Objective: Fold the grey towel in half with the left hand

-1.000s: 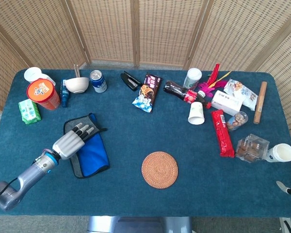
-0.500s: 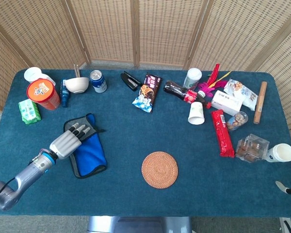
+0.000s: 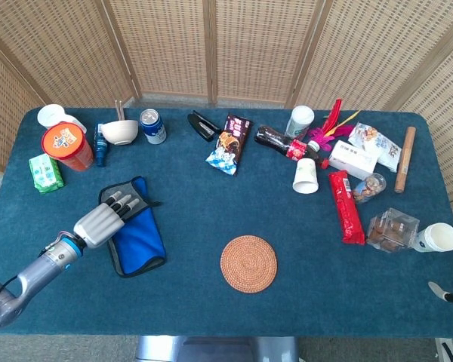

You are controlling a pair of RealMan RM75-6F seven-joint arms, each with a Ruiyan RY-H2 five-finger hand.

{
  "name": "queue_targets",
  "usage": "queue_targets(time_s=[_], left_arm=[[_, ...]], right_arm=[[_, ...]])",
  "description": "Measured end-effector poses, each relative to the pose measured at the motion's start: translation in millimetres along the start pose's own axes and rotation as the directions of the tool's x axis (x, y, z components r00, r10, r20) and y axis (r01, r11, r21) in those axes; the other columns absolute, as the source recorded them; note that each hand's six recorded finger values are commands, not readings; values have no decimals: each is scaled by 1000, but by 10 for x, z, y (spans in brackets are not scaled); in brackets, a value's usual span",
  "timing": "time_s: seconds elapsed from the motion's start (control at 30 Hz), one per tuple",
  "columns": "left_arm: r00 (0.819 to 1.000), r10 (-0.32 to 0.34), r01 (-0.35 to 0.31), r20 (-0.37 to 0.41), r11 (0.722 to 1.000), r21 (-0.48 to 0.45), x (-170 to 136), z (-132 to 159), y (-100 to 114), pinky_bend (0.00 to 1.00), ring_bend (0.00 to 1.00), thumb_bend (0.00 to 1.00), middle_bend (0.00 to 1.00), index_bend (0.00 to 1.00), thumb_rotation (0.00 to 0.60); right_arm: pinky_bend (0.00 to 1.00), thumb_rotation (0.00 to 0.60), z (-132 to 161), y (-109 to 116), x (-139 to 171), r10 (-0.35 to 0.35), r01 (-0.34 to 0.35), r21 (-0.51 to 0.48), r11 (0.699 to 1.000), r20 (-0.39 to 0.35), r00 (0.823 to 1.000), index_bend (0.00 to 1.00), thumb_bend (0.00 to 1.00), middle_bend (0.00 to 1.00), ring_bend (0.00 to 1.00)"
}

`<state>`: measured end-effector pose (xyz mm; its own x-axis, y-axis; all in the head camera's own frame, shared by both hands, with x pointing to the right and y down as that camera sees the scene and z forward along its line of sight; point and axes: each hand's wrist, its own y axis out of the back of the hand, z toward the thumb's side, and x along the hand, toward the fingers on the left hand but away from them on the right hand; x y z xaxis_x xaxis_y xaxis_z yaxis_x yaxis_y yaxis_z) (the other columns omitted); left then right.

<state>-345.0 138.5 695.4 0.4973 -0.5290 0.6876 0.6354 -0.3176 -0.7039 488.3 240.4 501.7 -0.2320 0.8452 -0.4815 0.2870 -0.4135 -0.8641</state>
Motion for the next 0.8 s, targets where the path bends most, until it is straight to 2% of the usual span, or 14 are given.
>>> queue_targets(time_s=[0.13,0.3,0.5,0.8], left_arm=[[1000,-6,6,0,1000,4,-53,-23,-11,95,0,439,0,129,600],[1000,-9,9,-4,1000,21,-71,-33,-20,88,0,311,0,2,600],[1000,-9,10,-25,999,38,-69,-46,-21,92,0,292,0,0,600],[999,22,-21,-41,1000,16,-127,-109,54,108,0,293,0,0,600]], right_arm=[[0,600,14,-5,10,2,-2,2,1000,-4,1000,0,0,0,0],[0,600,23,-8,18,3,-3,4,1000,-7,1000,0,0,0,0],[0,600,25,-6,24,2,-2,3,1000,-7,1000,0,0,0,0],[0,600,31,-17,24,9,-9,6,1000,-10,1000,0,0,0,0]])
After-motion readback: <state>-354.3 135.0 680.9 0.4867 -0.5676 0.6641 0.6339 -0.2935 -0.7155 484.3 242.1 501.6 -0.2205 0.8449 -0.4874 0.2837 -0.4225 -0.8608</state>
